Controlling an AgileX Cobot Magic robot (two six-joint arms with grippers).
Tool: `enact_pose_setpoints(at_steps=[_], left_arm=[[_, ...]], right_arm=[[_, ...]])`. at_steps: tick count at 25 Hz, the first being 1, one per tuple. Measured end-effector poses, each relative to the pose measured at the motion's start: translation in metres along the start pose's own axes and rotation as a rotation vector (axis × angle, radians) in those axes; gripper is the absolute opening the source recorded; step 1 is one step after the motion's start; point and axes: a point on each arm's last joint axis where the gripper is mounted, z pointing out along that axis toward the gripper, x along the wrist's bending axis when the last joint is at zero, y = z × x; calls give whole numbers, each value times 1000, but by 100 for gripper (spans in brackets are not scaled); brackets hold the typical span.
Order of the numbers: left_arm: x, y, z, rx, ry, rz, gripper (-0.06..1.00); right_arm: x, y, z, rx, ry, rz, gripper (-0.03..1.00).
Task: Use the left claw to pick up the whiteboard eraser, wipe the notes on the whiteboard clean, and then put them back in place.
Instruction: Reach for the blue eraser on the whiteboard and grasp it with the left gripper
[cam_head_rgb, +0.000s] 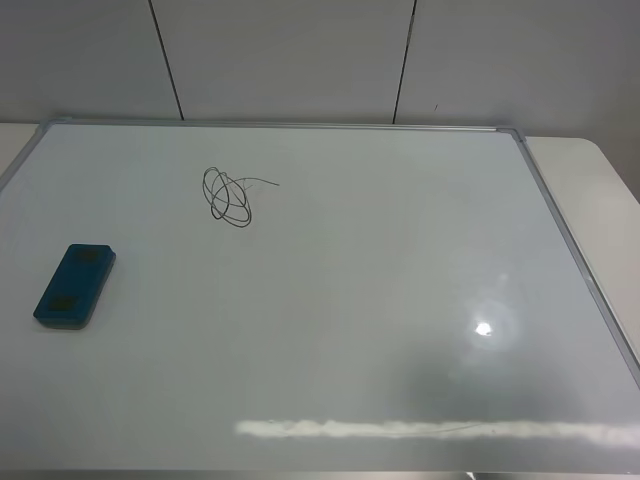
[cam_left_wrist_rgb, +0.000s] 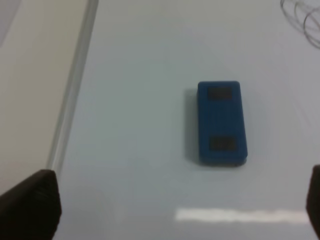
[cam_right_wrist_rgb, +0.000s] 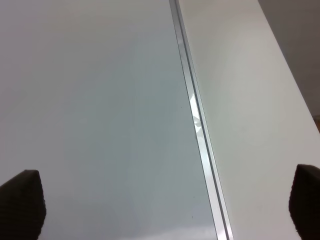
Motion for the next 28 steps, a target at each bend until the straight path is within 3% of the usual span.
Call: enact_pose_setpoints(at_steps=[6, 14, 21, 28], left_arm=[[-1, 43, 38, 215, -7, 11, 99], [-9, 81, 138, 487, -33, -12, 99], [-19, 74, 208, 695, -98, -13, 99], [-26, 58, 245, 759, -121, -66, 99]], right_arm=[[0, 0, 0, 0, 0, 0, 97], [0, 0, 0, 0, 0, 0, 97], [0, 0, 0, 0, 0, 0, 97], [0, 0, 0, 0, 0, 0, 97]])
